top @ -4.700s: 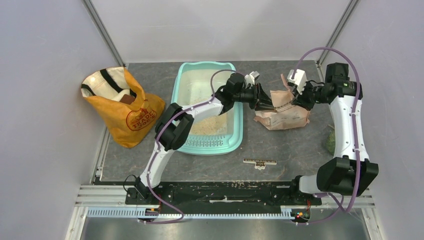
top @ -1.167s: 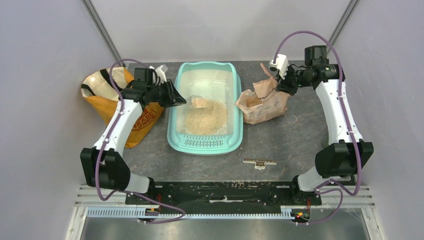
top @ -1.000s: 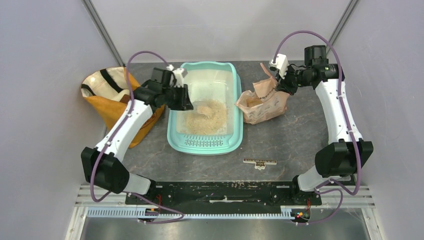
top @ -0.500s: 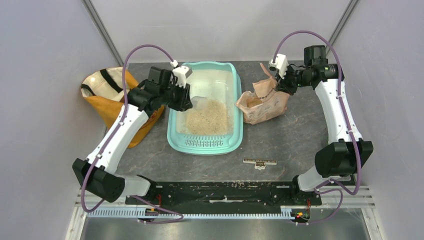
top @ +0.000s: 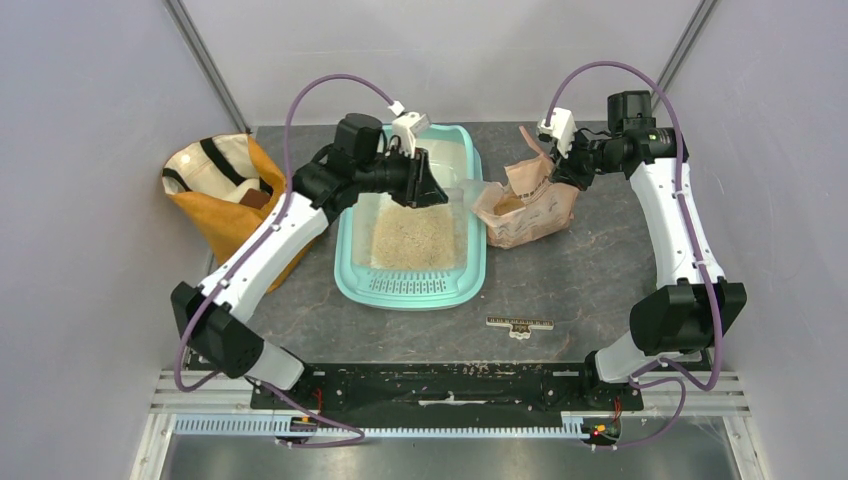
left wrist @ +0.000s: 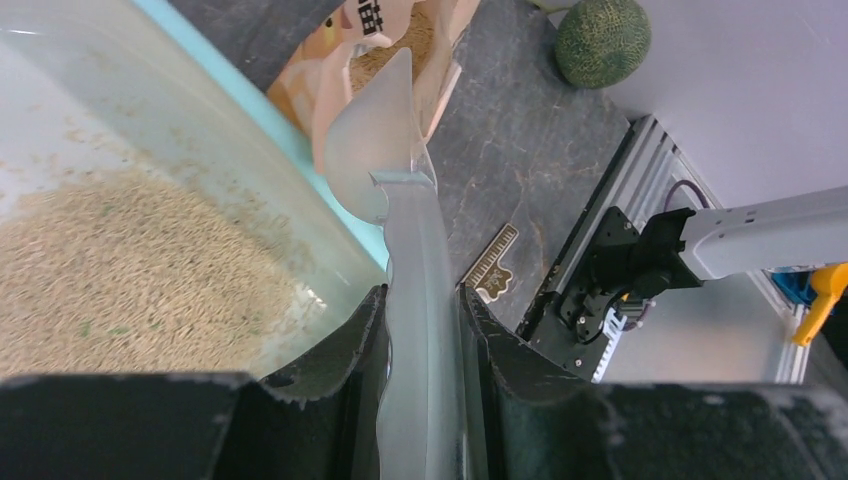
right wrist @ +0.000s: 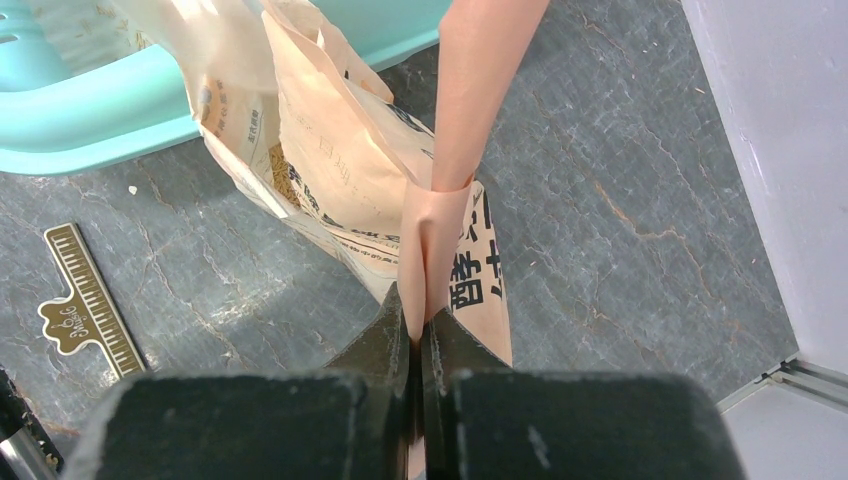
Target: Fill the litter box with clean litter
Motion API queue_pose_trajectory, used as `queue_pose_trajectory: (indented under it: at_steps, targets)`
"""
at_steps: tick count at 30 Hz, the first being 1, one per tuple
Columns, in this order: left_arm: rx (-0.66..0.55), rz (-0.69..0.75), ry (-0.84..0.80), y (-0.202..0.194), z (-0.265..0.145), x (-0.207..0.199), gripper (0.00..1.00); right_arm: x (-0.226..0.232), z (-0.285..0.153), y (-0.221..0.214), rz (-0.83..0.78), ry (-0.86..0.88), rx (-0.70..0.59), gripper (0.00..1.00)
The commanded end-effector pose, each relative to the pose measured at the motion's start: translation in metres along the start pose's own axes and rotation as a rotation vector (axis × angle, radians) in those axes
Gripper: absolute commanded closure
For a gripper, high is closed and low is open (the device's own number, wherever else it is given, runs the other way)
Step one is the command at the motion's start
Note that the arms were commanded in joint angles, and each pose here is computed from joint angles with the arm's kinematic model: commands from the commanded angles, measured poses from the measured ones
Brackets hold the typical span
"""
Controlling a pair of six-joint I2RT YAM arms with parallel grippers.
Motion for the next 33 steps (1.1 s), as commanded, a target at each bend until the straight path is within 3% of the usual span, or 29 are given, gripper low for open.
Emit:
queue_pose_trajectory:
  at_steps: [1, 5, 21, 27, 33]
  targets:
    - [-0.062, -0.019, -0.067, 0.026, 0.018, -0.013, 0.98, 0.012, -0.021, 0.046, -0.091, -0.005, -0.163, 1.00]
    - [-0.030, -0.041, -0.052, 0.022, 0.033, -0.007, 0.98, 0.013, -0.022, 0.046, -0.090, -0.003, -0.167, 1.00]
    - [0.170, -0.051, 0.317, 0.002, 0.134, 0.018, 0.98, 0.012, -0.019, 0.053, -0.090, 0.002, -0.213, 1.00]
    - [0.220, -0.014, 0.482, -0.008, 0.154, 0.020, 0.98, 0.012, -0.018, 0.054, -0.092, 0.009, -0.218, 1.00]
    - [0.297, -0.083, 0.452, -0.037, 0.171, 0.021, 0.98, 0.013, -0.014, 0.053, -0.082, 0.029, -0.224, 1.00]
Point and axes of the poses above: each gripper's point midway between its finger pads, its own z axis out along the fingers, its own x axis along the line the jaws close on, y = z × x, the point moved 3 cm from there along -z, back along the fingers, and after that the axes turned 11 degrees about z, right-handed, at the moved point
